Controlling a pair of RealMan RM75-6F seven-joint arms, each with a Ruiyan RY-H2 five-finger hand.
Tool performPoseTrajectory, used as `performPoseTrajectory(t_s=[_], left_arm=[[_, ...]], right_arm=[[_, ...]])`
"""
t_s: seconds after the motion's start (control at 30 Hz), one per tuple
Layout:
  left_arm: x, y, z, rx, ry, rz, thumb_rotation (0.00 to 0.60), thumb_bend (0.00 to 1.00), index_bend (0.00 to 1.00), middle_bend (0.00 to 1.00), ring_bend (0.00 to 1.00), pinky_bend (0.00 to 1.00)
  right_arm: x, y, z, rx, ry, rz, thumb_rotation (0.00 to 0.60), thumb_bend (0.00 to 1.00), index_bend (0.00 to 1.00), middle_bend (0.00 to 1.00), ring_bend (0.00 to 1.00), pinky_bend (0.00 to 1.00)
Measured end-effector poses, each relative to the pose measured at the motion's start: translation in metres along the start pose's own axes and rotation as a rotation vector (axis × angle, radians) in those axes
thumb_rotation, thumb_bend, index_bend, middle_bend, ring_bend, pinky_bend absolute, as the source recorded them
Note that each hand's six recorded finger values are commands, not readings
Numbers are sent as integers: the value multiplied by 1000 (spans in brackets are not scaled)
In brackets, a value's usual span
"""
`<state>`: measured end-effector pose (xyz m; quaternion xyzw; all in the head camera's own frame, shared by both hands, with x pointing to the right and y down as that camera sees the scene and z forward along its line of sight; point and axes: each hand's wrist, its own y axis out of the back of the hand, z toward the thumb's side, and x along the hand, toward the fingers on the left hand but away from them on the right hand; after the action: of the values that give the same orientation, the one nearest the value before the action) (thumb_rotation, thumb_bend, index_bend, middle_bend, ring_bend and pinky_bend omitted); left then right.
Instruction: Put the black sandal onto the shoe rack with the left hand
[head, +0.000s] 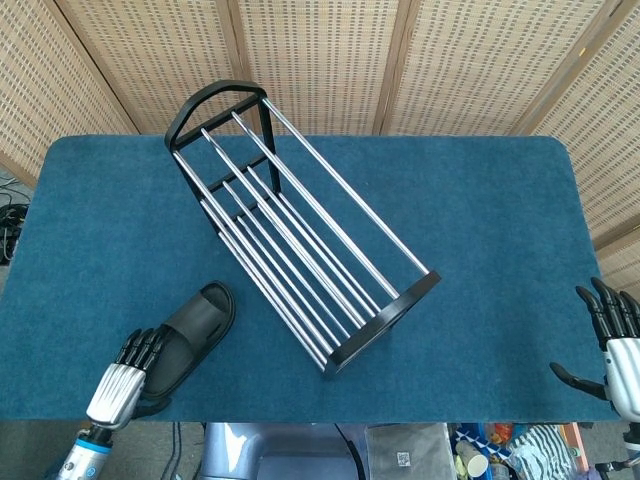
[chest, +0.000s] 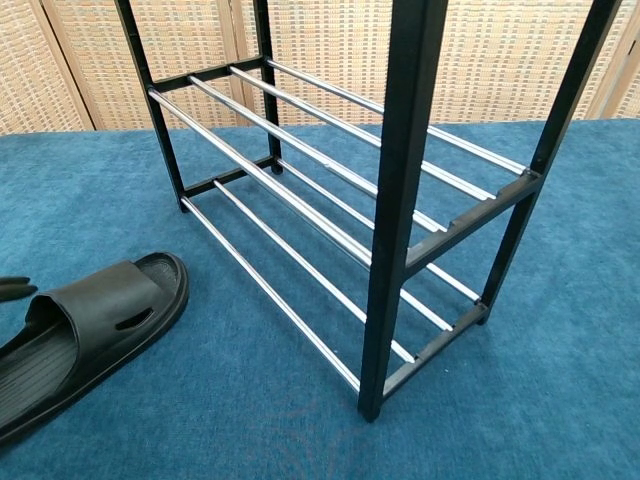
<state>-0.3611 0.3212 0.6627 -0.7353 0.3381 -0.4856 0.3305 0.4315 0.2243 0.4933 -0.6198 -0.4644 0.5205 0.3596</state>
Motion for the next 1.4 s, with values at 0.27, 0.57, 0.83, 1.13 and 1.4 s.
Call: performPoseTrajectory(t_s=[0.27,0.57,0.83,1.13,1.4], left_arm=[[9,-13,-7,23,36,7,600,119,0,0,0,0],[26,0,-46,19,175,60,600,119,0,0,0,0],[46,2,-66,46,239,-38,600,121,0,0,0,0],[67,19,-57,53,282,-150,600,122,0,0,0,0],[82,32,-52,14,309,-193,600,123,0,0,0,94]], right_arm=[[0,1,-1,-4,0,-1,600,0,0,0,0,0],[-1,-2,0,0,2,10,600,0,0,0,0,0],[-1,-2,0,0,-2,11,600,0,0,0,0,0],[-2,-1,-2,-6,-7,13,600,0,0,0,0,0],[-2,-1,-3,-7,-11,19,600,0,0,0,0,0]])
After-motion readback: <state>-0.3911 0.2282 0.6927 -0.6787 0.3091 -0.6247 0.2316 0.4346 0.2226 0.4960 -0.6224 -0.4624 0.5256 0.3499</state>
